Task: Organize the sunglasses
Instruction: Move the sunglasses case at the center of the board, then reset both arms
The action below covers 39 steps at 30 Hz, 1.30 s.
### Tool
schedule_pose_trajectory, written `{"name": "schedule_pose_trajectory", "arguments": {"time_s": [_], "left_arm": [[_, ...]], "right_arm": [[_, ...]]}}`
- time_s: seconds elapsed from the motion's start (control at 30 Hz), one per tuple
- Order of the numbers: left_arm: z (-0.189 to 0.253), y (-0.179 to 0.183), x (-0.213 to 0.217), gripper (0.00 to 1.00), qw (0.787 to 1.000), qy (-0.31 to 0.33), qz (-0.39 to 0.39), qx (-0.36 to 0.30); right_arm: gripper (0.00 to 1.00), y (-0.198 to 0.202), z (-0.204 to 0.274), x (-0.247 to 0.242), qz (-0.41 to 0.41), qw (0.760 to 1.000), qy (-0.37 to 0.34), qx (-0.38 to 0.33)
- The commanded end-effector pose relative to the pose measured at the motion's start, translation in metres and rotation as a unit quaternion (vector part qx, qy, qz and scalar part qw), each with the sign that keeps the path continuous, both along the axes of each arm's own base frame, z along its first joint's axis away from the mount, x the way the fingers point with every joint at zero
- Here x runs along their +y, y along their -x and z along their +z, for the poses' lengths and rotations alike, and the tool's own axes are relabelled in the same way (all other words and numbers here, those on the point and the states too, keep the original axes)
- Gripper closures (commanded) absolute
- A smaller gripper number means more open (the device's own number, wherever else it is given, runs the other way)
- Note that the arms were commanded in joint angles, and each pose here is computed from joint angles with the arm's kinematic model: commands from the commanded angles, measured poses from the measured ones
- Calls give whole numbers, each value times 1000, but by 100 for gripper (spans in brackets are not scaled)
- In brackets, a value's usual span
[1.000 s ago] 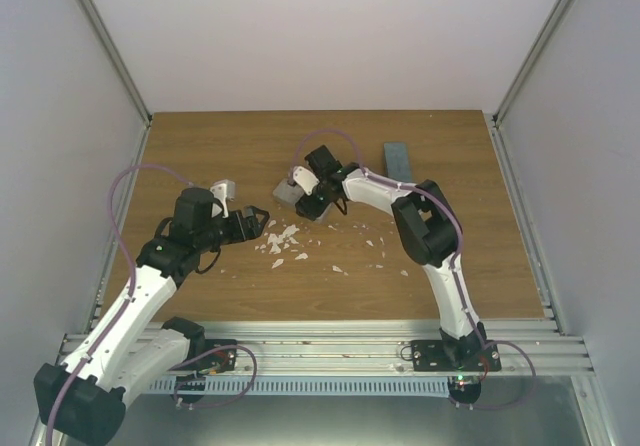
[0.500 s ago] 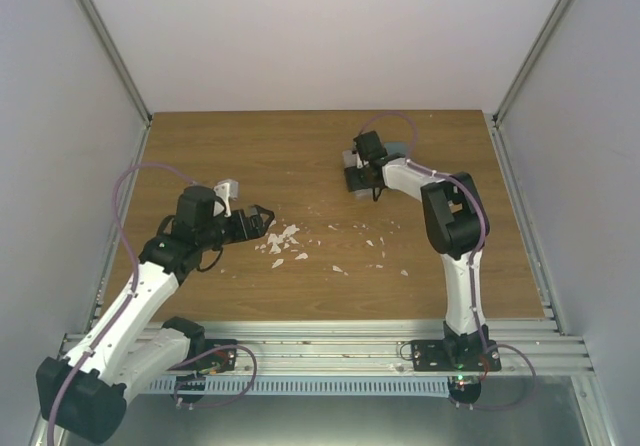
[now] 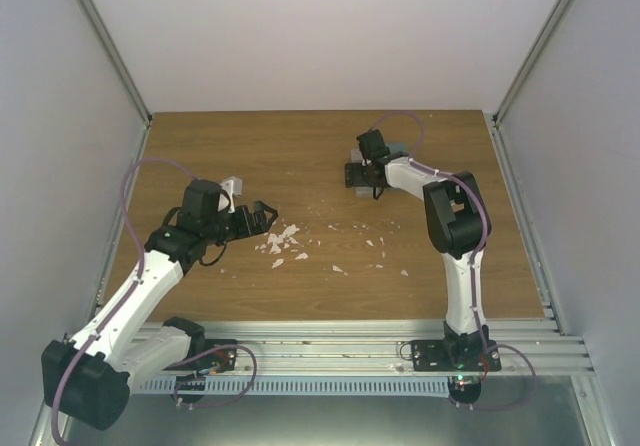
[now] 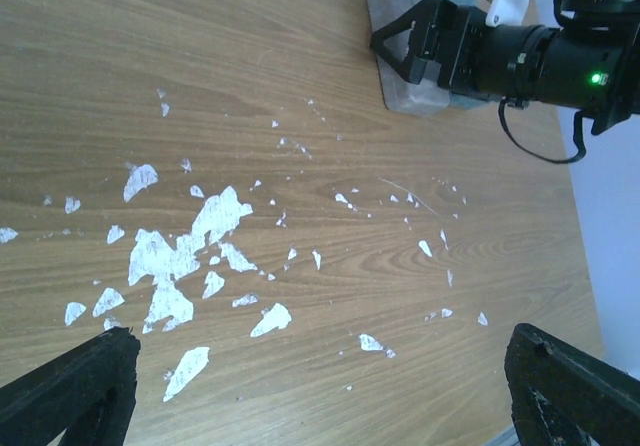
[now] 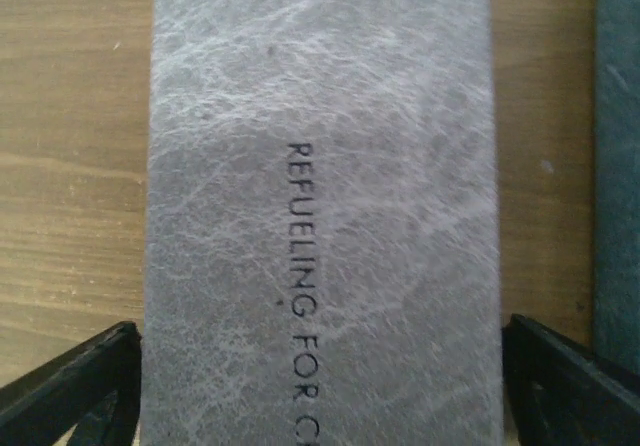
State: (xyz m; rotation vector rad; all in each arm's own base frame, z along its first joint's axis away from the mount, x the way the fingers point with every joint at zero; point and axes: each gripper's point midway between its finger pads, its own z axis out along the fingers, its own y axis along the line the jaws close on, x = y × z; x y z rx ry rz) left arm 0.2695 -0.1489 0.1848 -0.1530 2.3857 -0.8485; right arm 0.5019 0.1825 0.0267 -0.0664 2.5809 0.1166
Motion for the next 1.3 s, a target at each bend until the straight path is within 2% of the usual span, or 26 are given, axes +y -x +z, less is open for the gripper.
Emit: {"name": "schedule_pose_trajectory", "arguments": {"time_s": [0.0, 0.13, 0.23, 0.37, 0.57, 0.63, 0.8, 0.9, 1.1, 1.27], "left_arm": [[25, -10, 2, 1, 999, -2, 4, -36], [41, -13, 6, 1, 998, -16, 6, -63], [56, -15, 13, 1, 995, -34, 14, -92], [85, -12, 21, 1, 986, -47, 17, -157], [131, 7, 42, 1, 959, -69, 44, -272], [142, 14, 48, 1, 949, -71, 52, -302], [156, 28, 62, 1, 929, -76, 78, -353], [163, 35, 71, 1, 919, -82, 96, -374], [169, 45, 81, 1, 906, -90, 113, -397], [168, 48, 82, 1, 905, -87, 115, -401]], "right_arm": [[1, -2, 36, 1, -3, 999, -22, -40], [0, 13, 84, -4, 0, 997, -37, -71], [0, 41, 111, -13, -7, 994, -58, -97], [0, 87, 137, -47, -47, 988, -54, -135], [0, 161, 182, -110, -121, 966, -29, -226], [0, 186, 206, -131, -147, 951, -34, -272], [0, 234, 236, -171, -207, 918, -36, -335], [0, 258, 258, -188, -251, 891, -73, -372], [0, 303, 287, -226, -333, 832, -120, -428], [0, 321, 290, -241, -364, 808, -132, -444]]}}
